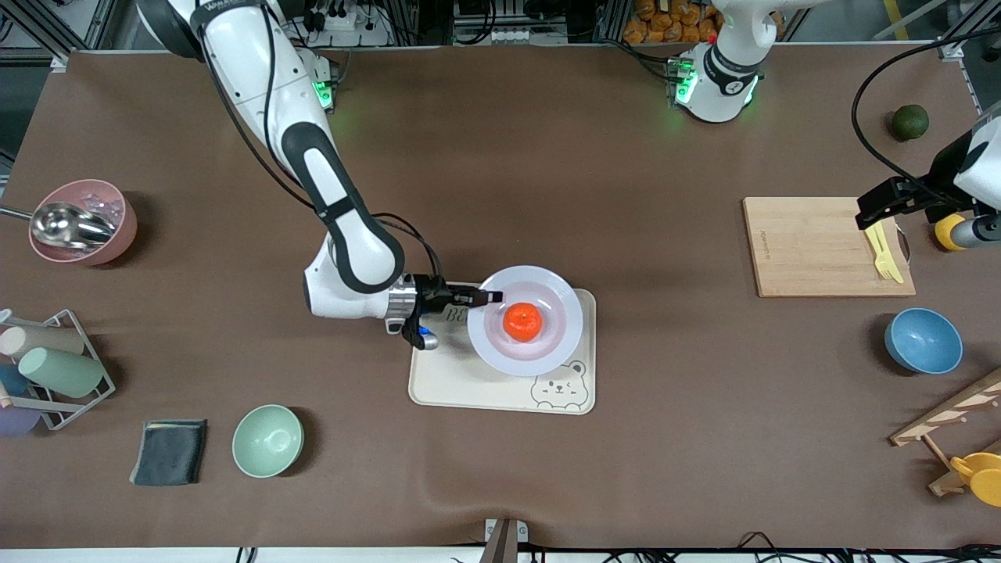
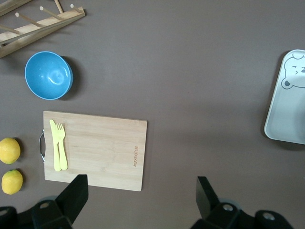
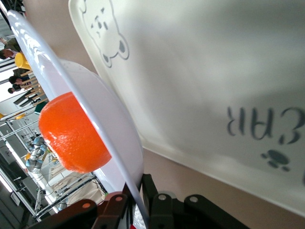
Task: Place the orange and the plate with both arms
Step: 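Slide the plate with the orange onto the bear tray, then set the plate down on the tray and open the right gripper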
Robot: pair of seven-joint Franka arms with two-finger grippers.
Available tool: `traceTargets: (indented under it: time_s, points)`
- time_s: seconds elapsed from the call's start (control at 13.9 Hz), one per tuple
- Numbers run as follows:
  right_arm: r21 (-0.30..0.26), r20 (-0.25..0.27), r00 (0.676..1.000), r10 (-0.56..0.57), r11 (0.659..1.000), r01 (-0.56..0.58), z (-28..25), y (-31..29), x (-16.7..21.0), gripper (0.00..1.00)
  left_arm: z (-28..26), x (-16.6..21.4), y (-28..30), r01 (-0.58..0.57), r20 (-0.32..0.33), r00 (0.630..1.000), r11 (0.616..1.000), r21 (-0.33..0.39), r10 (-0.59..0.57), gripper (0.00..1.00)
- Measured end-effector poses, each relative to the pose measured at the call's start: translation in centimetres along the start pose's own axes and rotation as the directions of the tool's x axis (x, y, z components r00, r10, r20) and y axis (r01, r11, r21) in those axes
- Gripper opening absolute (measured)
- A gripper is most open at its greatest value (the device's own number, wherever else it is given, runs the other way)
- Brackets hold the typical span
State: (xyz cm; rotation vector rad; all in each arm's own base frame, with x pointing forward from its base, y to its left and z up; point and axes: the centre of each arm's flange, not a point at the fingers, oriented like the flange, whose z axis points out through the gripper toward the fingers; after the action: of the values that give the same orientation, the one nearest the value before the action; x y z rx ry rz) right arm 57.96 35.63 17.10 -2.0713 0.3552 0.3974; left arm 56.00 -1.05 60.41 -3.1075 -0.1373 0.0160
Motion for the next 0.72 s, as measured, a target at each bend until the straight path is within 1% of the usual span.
traceTargets:
  time_s: [0.36,0.5,0.72]
  points:
    - [-0.026,0.003,1.0,-0.016,1.0,0.016,0.9,1.3,2.5,0.1,0.2,0.1,0.0,0.0,0.003,1.0,1.0,0.0,0.0,1.0]
    - [-0.037,0.004,1.0,-0.024,0.999,0.024,1.1,1.5,3.0,0.1,0.2,0.1,0.0,0.001,0.004,1.0,1.0,0.0,-0.001,1.0]
    - [-0.038,0.0,1.0,-0.023,0.999,0.023,1.0,1.9,3.5,0.1,0.2,0.1,-0.1,0.002,0.004,1.0,1.0,0.0,-0.002,1.0]
